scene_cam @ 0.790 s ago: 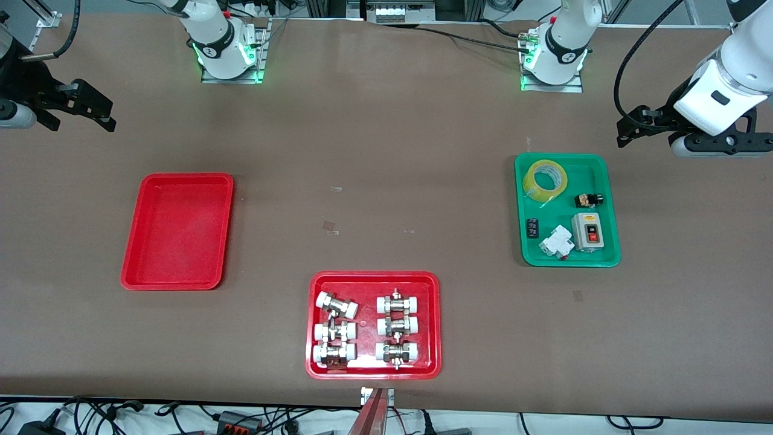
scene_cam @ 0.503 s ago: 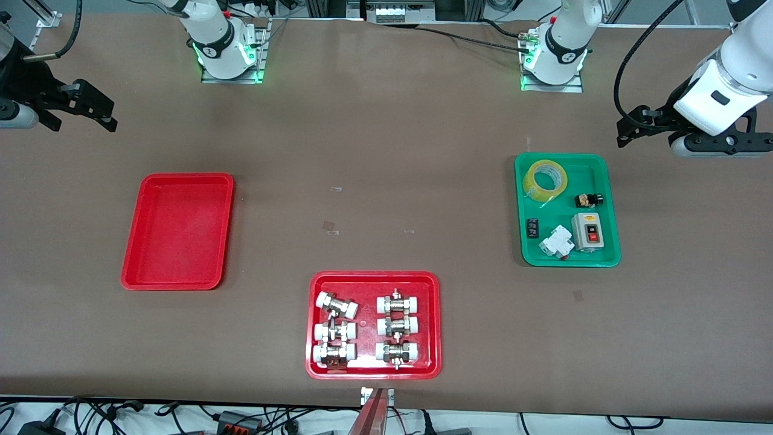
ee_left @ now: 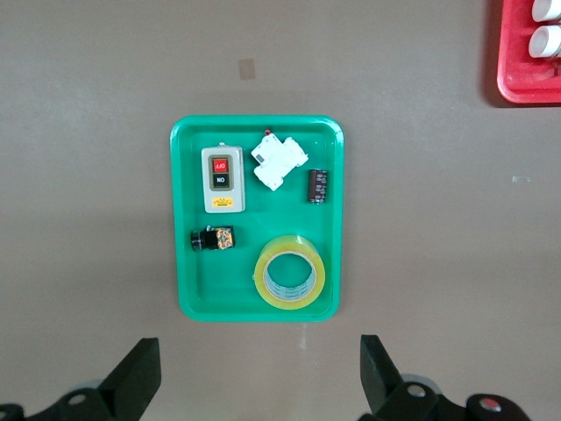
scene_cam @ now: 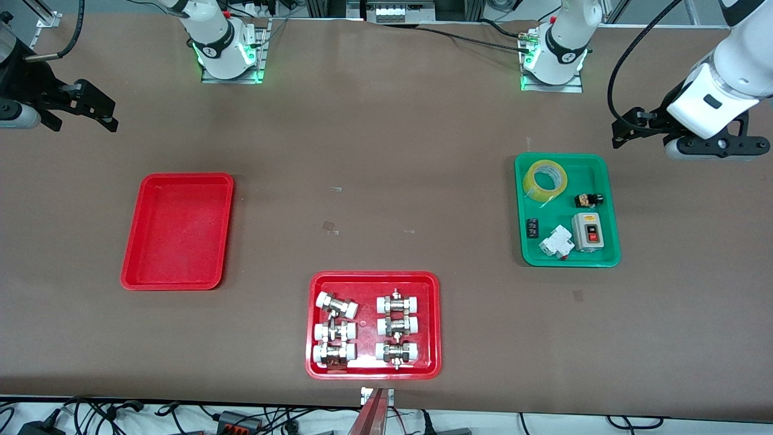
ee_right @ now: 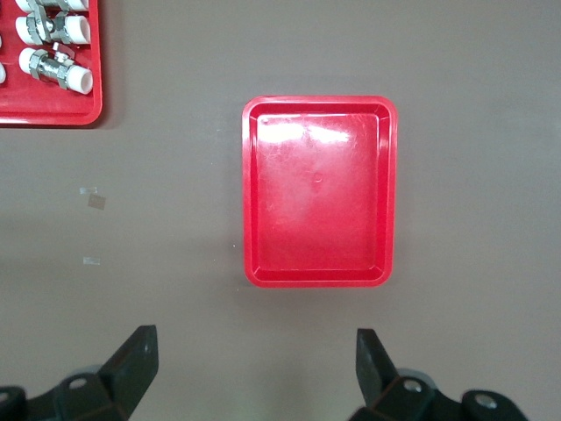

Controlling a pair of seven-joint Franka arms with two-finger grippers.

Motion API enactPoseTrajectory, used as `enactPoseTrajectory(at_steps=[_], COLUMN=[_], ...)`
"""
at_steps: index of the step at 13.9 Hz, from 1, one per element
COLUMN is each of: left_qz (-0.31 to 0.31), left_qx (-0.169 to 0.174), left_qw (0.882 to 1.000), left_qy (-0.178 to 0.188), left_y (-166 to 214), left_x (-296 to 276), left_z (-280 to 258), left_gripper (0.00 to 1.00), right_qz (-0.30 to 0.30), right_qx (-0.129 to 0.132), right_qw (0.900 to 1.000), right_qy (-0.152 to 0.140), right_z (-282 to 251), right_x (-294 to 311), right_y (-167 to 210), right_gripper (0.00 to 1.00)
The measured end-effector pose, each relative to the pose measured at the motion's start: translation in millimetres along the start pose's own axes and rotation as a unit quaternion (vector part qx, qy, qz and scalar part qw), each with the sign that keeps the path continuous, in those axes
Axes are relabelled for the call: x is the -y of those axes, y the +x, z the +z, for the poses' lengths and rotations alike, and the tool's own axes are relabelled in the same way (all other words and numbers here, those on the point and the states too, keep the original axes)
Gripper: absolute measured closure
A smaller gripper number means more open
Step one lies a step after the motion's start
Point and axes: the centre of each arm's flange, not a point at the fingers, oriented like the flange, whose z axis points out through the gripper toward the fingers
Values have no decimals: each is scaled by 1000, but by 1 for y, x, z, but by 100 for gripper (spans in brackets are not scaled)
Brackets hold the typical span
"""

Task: Left arm passes tape to right arm into tray
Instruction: 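Move the left gripper over the tape roll on the green tray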

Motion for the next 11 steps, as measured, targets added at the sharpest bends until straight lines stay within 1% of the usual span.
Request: enactPoseTrajectory(at_steps=[2,6,8,11], left_qz=[2,2,3,15], left_qx=[14,62,92,147], left_qw=[1000,998,996,989], left_qy=[-2,-14,-17,-24], left_y=[7,31,43,58], left_x=[-2,-1,0,-13], left_z=[13,64,96,157], left_gripper=[0,0,0,0], right_qz=[0,0,0,0], right_qx=[0,0,0,0], right_qw=[1000,1000,1000,1000], right_qy=[0,0,0,0], right_z=[0,0,0,0], right_x=[0,0,0,0], right_y=[0,0,0,0], right_gripper=[0,0,0,0])
